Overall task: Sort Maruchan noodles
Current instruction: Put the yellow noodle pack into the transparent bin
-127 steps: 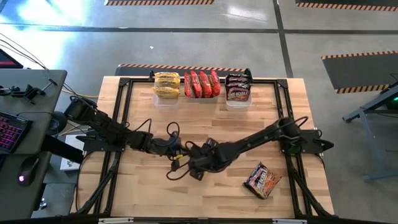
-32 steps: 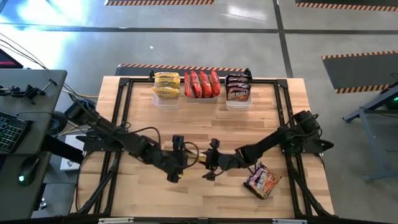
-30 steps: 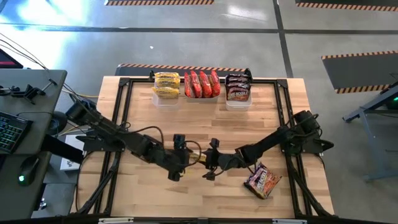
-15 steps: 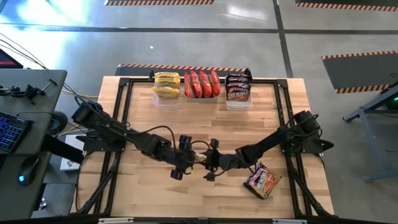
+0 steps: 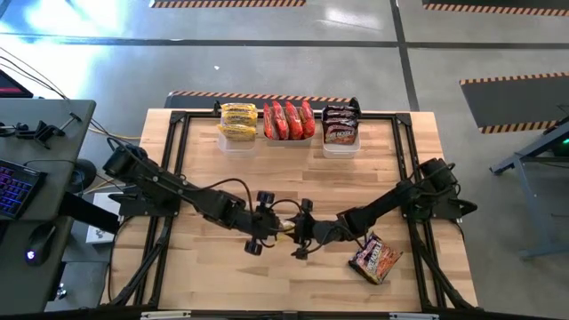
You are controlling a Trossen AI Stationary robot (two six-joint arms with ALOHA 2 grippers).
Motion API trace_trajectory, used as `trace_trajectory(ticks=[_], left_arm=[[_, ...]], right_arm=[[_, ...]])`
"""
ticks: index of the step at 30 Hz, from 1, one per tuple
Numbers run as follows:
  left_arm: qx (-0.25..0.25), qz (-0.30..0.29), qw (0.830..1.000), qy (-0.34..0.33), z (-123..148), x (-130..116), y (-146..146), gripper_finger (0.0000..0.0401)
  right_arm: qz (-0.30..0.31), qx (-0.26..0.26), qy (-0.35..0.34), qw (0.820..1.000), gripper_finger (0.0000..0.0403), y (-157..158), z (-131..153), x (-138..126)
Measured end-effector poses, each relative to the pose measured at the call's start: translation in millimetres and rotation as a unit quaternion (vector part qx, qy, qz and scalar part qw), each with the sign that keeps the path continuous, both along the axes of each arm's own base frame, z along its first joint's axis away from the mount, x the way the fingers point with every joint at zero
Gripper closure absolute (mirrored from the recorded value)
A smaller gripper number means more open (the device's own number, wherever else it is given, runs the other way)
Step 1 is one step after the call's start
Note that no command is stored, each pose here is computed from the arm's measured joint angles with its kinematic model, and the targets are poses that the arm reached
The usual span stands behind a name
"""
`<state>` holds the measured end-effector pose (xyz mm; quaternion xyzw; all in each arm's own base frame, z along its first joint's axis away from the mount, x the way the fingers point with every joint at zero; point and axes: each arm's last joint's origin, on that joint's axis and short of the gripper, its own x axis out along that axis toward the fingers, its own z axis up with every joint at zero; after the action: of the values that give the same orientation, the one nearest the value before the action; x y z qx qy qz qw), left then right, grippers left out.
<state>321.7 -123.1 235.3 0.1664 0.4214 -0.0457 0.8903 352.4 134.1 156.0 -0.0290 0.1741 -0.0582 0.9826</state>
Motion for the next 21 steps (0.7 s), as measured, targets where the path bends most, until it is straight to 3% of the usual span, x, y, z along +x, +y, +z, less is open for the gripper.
trace_trajectory(ticks=[7,12,17,21], left_arm=[[0.023,-0.006,1.0,-0.009,13,-10,0,0.0306],[0.032,0.019,0.999,-0.009,32,-31,6,0.0306],[0.064,0.045,0.997,-0.02,48,-57,18,0.0306],[0.064,0.07,0.995,-0.018,44,-84,43,0.0306]], right_arm=[[-0.012,-0.029,-0.015,0.999,0.0242,10,4,-4],[-0.008,-0.088,-0.019,0.996,0.0197,22,11,-12],[-0.034,-0.143,0.006,0.989,0.0199,32,20,-28],[-0.031,-0.143,0.027,0.989,0.0226,35,21,-35]])
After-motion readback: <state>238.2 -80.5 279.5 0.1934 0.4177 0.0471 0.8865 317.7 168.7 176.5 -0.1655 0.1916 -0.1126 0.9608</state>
